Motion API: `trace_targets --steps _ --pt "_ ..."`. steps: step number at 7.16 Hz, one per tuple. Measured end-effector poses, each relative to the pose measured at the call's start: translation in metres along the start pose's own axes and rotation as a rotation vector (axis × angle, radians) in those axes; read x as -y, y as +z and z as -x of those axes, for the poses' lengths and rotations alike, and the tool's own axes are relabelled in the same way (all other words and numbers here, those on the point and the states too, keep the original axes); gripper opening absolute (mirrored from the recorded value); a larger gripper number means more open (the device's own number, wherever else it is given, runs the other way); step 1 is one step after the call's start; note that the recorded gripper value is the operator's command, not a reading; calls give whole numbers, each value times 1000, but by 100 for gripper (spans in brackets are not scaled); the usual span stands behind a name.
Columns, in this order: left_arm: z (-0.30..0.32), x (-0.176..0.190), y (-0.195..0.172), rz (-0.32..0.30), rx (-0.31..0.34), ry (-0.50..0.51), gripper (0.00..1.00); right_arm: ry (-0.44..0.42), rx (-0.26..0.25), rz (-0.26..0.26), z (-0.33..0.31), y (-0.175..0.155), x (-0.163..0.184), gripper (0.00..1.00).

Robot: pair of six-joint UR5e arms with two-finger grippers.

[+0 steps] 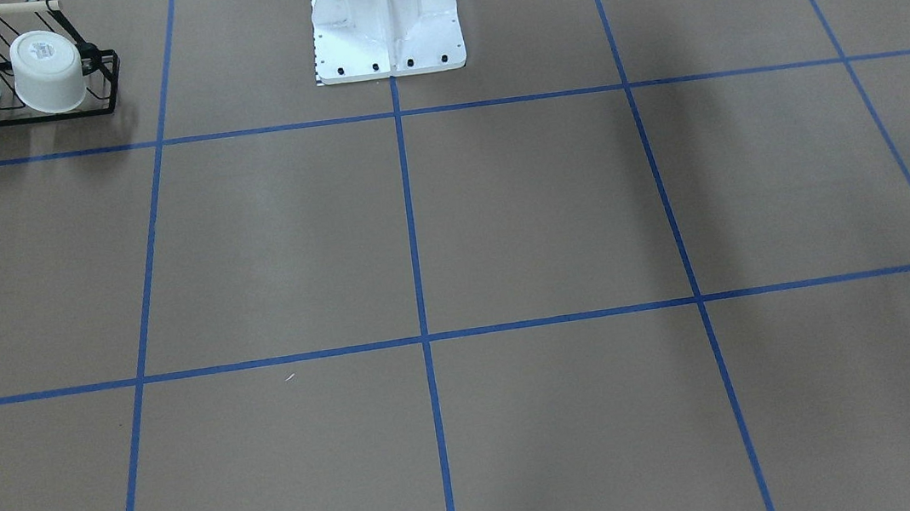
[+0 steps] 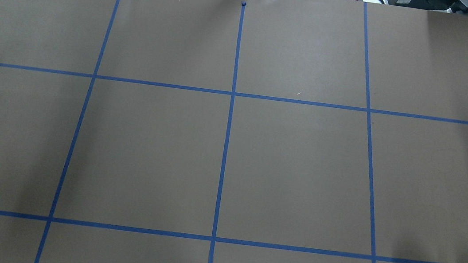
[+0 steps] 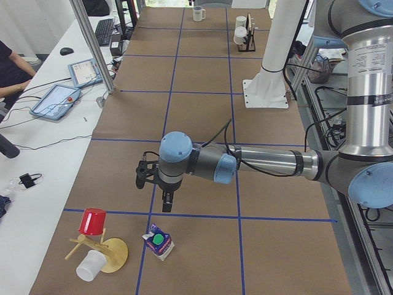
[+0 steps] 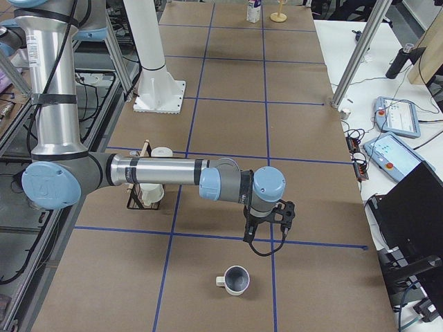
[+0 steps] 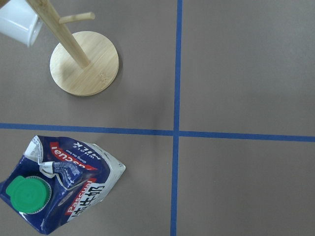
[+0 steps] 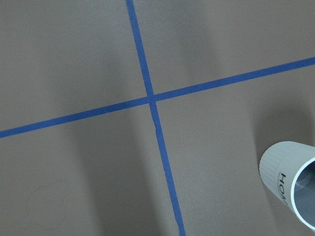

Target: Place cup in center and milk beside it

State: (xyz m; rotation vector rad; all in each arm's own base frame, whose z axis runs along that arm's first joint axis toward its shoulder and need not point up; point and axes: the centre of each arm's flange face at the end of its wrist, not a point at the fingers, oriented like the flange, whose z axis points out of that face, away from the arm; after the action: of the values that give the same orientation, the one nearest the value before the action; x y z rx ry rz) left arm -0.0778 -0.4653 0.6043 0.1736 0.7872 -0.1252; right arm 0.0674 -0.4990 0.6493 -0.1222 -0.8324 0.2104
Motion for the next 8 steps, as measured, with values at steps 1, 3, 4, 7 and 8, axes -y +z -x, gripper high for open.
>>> trace_targets --steps 1,3,4,7,8 --pt "1 -2 1 3 1 -3 98 -3 0 -3 1 -1 0 100" --pt "3 -3 3 5 1 -4 98 -8 -3 -9 2 -3 -3 100" --pt "3 -3 3 6 1 -4 98 -9 -3 -10 2 -3 -4 100" --pt "4 -3 4 8 2 -7 98 -16 -3 -17 7 -7 0 100" --pt "3 -2 3 6 -1 -6 98 -17 -3 -18 8 -8 0 100"
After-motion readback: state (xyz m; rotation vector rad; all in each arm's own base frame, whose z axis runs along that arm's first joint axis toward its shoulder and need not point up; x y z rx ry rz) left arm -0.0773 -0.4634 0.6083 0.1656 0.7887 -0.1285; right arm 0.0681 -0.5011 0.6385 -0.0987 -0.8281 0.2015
